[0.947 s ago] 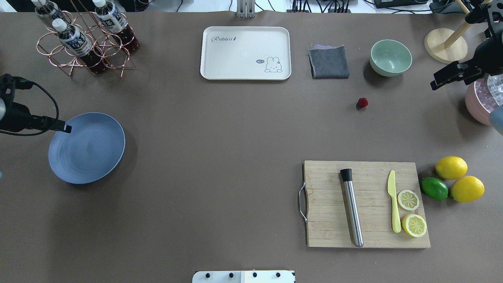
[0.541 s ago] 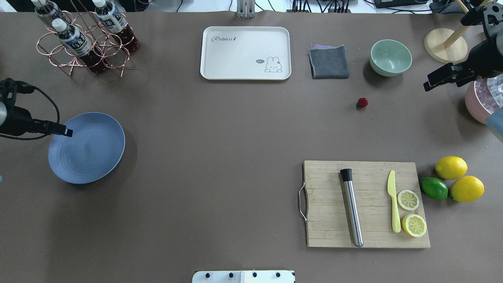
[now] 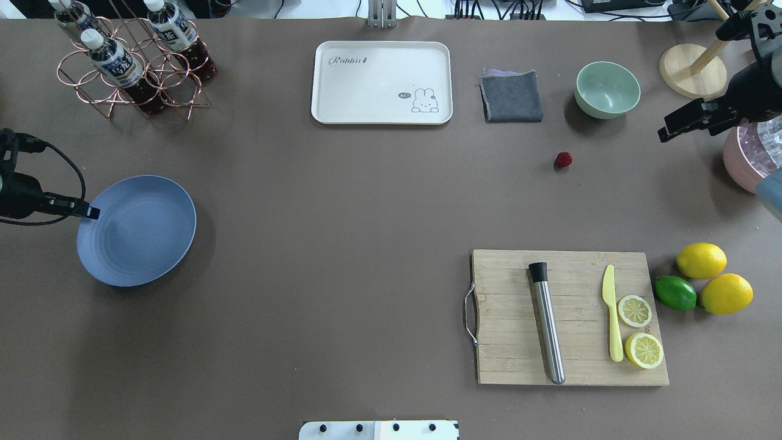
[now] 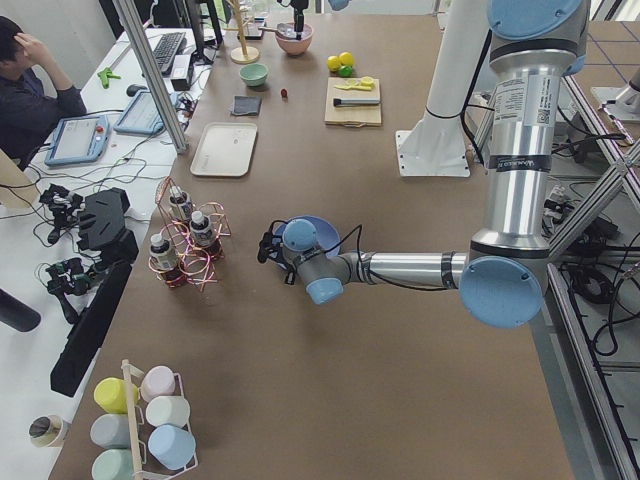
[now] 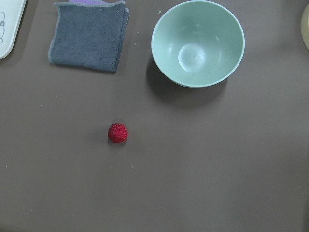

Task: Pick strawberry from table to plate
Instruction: 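Push the blue plate inward with the left gripper while the right gripper nears the strawberry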

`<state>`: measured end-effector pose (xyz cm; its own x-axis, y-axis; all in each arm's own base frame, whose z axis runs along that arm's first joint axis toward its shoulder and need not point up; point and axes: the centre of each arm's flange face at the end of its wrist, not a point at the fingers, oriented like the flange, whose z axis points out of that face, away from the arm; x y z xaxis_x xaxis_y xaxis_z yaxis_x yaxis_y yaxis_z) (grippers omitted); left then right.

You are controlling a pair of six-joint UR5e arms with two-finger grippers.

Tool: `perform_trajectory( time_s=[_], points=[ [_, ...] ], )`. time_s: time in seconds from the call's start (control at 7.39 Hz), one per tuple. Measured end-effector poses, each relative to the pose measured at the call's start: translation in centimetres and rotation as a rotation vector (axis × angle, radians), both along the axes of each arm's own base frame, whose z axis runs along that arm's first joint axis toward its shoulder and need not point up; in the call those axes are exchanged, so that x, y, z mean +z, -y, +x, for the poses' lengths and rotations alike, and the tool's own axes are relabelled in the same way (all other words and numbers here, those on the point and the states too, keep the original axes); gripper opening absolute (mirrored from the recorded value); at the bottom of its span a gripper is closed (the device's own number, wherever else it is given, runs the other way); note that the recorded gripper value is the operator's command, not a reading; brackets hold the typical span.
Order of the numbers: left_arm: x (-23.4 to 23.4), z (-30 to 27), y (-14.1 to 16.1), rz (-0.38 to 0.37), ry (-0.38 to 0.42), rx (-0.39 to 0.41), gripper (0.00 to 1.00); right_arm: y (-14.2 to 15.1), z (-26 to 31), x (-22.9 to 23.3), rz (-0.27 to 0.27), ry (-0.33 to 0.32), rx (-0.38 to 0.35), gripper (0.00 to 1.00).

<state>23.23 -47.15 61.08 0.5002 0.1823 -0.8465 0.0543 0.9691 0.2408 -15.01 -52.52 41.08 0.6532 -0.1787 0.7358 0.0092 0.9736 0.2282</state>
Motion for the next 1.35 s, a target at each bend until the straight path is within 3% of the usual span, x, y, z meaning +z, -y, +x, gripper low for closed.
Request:
perform_trajectory(
  time_s=[0.14, 0.41, 0.81, 1.35],
  points=[
    [0.2, 0.0, -0.1, 0.000, 0.001, 0.000, 0.29, 0.0, 0.0, 0.1, -0.001, -0.001, 0.000, 1.00],
    [0.1, -0.1, -0.1, 0.003, 0.000, -0.001, 0.00, 0.0, 0.0, 0.2, -0.002, -0.002, 0.000, 1.00],
    [-1.7, 0.0, -0.1, 0.007, -0.026, -0.010, 0.00, 0.0, 0.0, 0.3, -0.004, -0.001, -0.003, 1.00],
    [-10.4, 3.9, 2.1, -0.096, -0.162, -0.053, 0.00, 0.1, -0.1, 0.5, -0.006, -0.004, -0.005, 1.00]
  ],
)
